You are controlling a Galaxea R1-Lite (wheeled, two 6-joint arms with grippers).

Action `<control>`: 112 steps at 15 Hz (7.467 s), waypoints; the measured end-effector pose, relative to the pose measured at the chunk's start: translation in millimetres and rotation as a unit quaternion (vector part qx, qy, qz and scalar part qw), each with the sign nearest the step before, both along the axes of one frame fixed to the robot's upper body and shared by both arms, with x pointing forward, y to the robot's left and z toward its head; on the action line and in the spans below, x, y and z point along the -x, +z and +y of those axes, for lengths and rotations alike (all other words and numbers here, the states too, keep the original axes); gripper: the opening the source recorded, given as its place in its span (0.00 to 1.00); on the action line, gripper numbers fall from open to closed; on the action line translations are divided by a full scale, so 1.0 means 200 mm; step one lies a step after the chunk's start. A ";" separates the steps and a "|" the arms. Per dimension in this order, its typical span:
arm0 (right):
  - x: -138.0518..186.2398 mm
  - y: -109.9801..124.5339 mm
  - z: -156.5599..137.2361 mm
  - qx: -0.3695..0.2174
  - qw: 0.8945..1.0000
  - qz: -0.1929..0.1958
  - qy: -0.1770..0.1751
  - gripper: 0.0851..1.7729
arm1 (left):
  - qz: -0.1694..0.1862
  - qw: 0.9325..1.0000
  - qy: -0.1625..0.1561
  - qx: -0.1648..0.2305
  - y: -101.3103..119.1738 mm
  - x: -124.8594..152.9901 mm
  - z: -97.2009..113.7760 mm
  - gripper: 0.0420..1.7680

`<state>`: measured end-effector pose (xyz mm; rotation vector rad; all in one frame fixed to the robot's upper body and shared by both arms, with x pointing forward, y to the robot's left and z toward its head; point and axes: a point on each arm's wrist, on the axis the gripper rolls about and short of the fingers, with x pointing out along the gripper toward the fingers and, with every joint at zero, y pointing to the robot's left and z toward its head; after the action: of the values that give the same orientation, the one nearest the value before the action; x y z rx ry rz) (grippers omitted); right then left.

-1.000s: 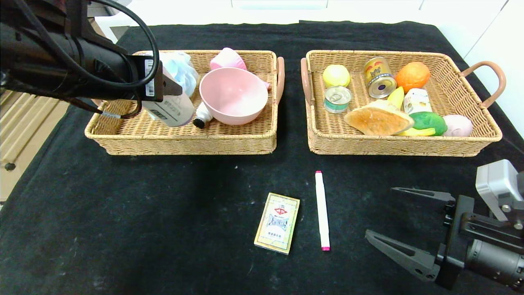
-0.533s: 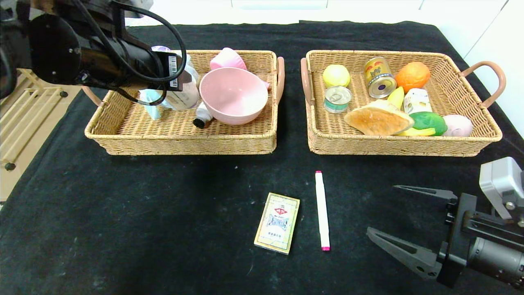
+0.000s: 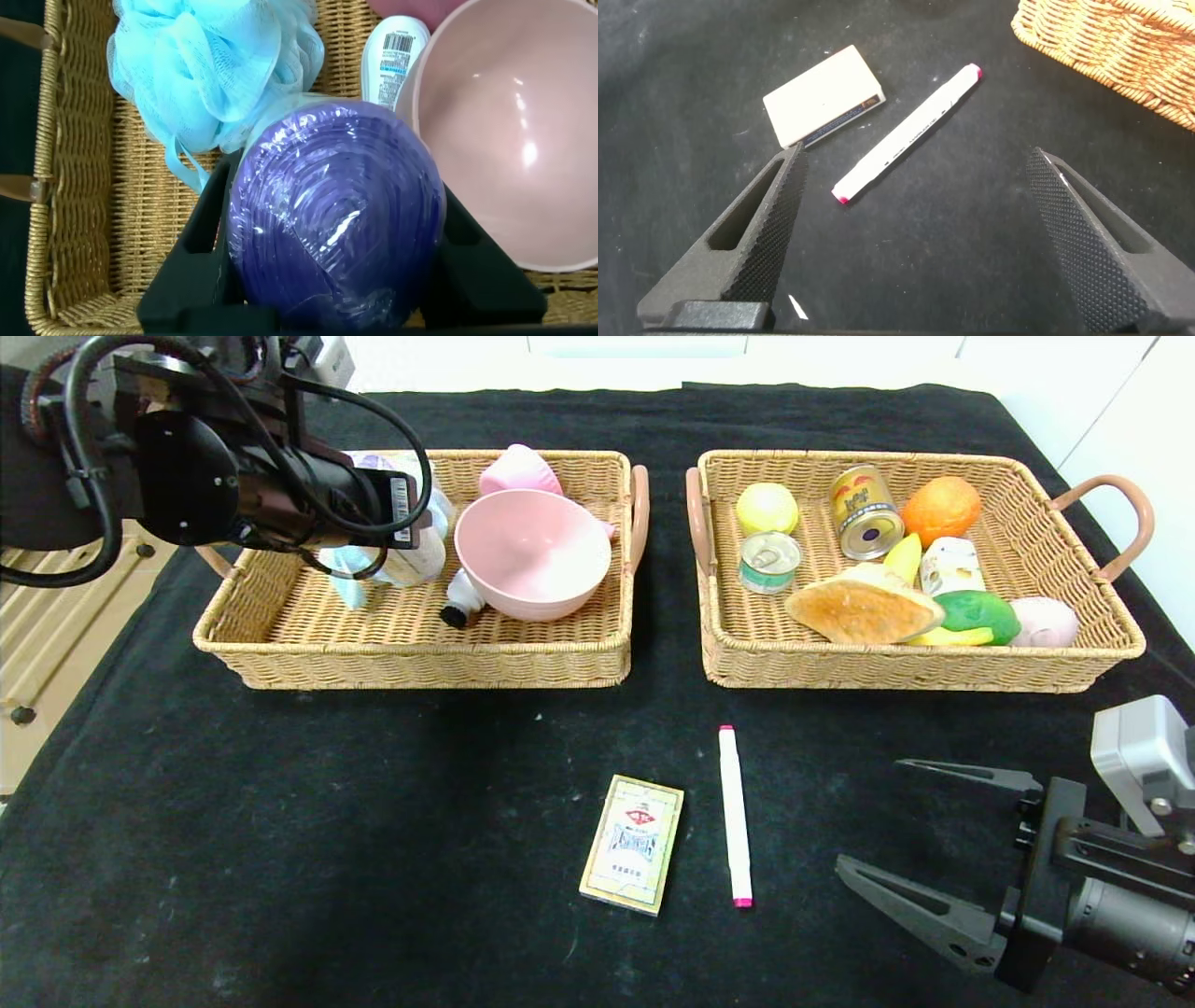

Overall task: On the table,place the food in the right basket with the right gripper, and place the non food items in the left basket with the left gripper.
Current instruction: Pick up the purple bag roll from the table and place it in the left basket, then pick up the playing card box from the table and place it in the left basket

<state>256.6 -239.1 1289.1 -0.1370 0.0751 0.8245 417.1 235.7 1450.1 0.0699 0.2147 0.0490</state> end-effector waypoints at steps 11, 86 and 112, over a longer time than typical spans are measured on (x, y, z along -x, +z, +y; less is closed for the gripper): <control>0.01 0.01 0.00 -0.001 1.000 -0.004 0.002 0.96 | 0.020 1.000 -0.011 -0.007 -0.05 0.08 -0.02 0.84; -0.01 -0.02 0.00 0.010 1.000 0.005 0.001 0.96 | 0.202 0.951 -0.222 -0.078 -0.79 0.61 -0.83 0.60; 0.00 -0.01 0.00 0.007 1.000 -0.001 0.001 0.96 | 0.169 0.962 -0.210 -0.051 -0.64 0.67 -0.68 0.56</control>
<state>256.0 -238.6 1287.2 -0.1505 0.0782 0.8256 283.1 99.1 1321.9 0.2266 0.5345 -0.3793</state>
